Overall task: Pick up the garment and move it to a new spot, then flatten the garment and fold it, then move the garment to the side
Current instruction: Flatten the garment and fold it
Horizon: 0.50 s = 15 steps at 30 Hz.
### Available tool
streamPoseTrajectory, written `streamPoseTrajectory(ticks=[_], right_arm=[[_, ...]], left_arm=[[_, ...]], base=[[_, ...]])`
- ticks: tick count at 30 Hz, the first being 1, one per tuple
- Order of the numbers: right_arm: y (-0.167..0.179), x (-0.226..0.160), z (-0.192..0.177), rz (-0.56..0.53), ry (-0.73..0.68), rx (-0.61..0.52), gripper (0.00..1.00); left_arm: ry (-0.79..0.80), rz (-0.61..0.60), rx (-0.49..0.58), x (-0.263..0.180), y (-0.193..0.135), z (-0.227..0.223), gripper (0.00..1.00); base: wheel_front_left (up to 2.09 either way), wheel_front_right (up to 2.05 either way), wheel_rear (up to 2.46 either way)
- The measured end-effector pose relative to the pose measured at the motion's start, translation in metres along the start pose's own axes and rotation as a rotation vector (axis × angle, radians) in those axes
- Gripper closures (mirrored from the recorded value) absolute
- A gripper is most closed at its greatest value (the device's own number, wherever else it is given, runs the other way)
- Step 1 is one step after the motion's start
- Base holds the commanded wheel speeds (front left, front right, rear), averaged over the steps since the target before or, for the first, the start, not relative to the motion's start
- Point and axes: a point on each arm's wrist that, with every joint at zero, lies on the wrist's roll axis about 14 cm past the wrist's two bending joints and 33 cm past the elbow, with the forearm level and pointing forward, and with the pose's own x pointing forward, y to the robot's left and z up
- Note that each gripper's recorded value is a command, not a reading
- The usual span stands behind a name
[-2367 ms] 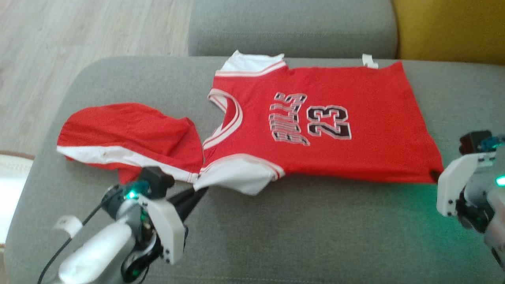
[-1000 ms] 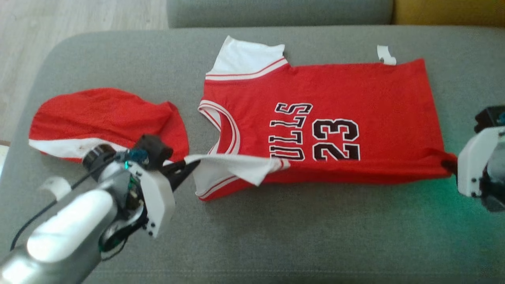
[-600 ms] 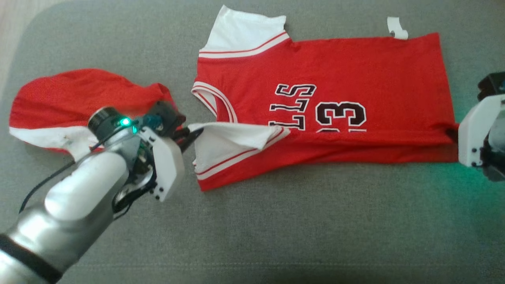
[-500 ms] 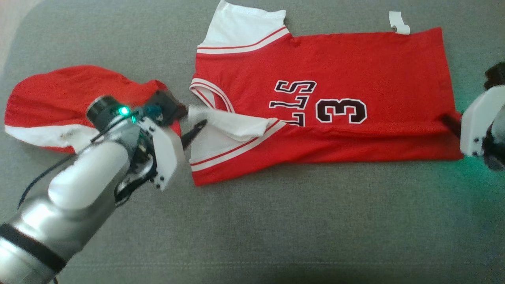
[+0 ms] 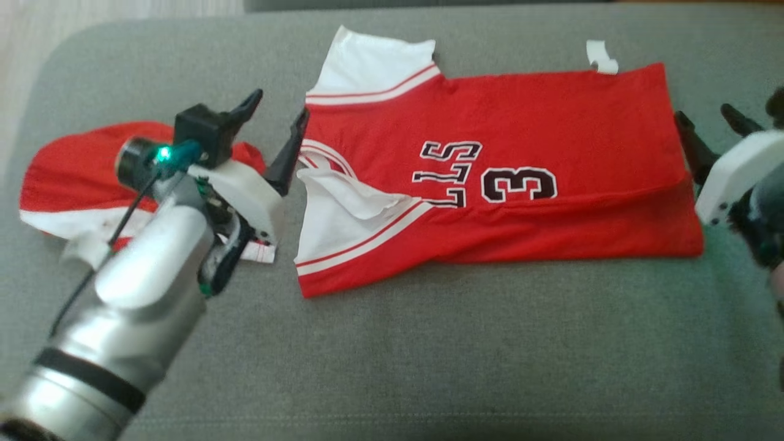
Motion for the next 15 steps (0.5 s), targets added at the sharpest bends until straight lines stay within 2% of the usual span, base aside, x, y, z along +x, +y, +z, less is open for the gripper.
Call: streamPoseTrajectory(ticks=[5,9,13,15], right_arm=[[0.023,-0.021,0.020,0.030,-0.251,0.035,0.00],[0.031,-0.044,0.023,0.019,-0.389,0.035,0.00],[0.035,-0.067,0.016,-0.020,-0.457,0.062,0.00],[0.038,-0.079,0.011,-0.044,-0.484,0.079,0.00]], left_arm=[[-0.132,0.148,-0.156,-0.020,0.002,0.031,0.00],[-0.251,0.252,-0.263,-0.049,0.003,0.055,0.00],[-0.268,0.327,-0.358,-0.081,-0.009,0.042,0.00],[-0.237,0.348,-0.373,-0.095,-0.019,0.025,0.00]], base=[[0.00,0.00,0.00],[0.00,0.00,0.00],[0.00,0.00,0.00],[0.00,0.00,0.00]])
